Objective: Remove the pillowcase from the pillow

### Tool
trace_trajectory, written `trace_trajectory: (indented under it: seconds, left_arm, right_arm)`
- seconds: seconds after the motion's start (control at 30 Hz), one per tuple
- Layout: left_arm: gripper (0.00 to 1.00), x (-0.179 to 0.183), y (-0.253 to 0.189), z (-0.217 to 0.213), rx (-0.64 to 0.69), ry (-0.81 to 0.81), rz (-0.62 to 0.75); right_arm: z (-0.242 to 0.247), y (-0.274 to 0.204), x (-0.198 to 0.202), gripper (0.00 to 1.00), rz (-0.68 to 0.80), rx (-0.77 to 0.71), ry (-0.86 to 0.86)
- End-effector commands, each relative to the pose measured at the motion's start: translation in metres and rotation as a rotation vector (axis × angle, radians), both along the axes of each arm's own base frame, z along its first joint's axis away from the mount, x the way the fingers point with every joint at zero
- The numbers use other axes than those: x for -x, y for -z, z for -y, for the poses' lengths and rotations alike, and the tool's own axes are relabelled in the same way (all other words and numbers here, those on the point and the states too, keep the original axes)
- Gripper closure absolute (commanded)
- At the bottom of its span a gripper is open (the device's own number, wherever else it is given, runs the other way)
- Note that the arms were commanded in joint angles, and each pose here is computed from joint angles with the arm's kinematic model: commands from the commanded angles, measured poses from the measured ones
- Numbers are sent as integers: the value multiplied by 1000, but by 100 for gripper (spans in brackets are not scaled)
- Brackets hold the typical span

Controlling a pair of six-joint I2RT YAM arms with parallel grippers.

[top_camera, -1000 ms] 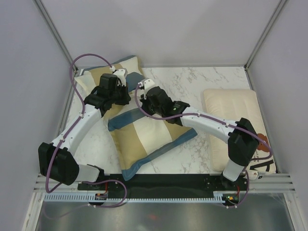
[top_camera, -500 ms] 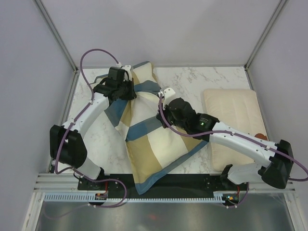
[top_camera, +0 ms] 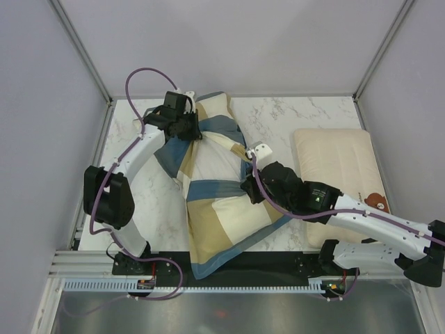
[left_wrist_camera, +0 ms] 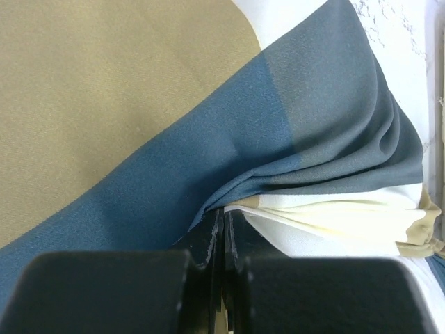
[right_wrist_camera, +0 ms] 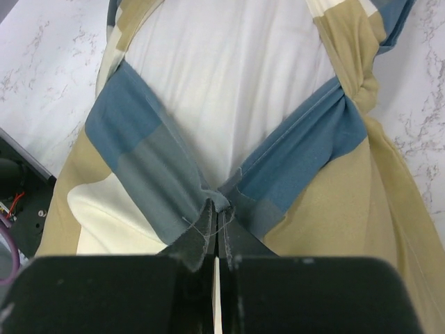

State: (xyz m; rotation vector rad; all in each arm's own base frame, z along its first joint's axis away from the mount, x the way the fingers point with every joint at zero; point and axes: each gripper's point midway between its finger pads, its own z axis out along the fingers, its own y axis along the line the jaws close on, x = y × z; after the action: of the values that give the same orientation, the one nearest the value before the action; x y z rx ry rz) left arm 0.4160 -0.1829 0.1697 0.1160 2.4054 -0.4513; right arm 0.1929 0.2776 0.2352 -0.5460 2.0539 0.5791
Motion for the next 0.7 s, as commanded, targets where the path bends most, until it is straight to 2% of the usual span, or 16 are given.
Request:
trace_trajectory:
  seconds: [0.0, 0.27, 0.43, 0.57, 0.67]
  left_arm:
    - [98, -52, -17, -41, -49, -188, 132]
    - [98, -60, -23, -50, -23, -223, 149]
    - [98, -47, -24, -38, 23, -177, 145]
    - [98, -18, -31, -42, 24, -169, 158]
    - [98, -3, -13, -63, -50, -232, 159]
  right_arm:
    - [0, -1, 39, 100, -80, -36, -94]
    - [5, 17, 79, 100, -185, -79, -110]
    - [11, 69, 90, 100, -265, -10, -88]
    - [7, 124, 80, 100, -283, 58, -21]
    - [1, 153, 68, 100, -289, 85, 19]
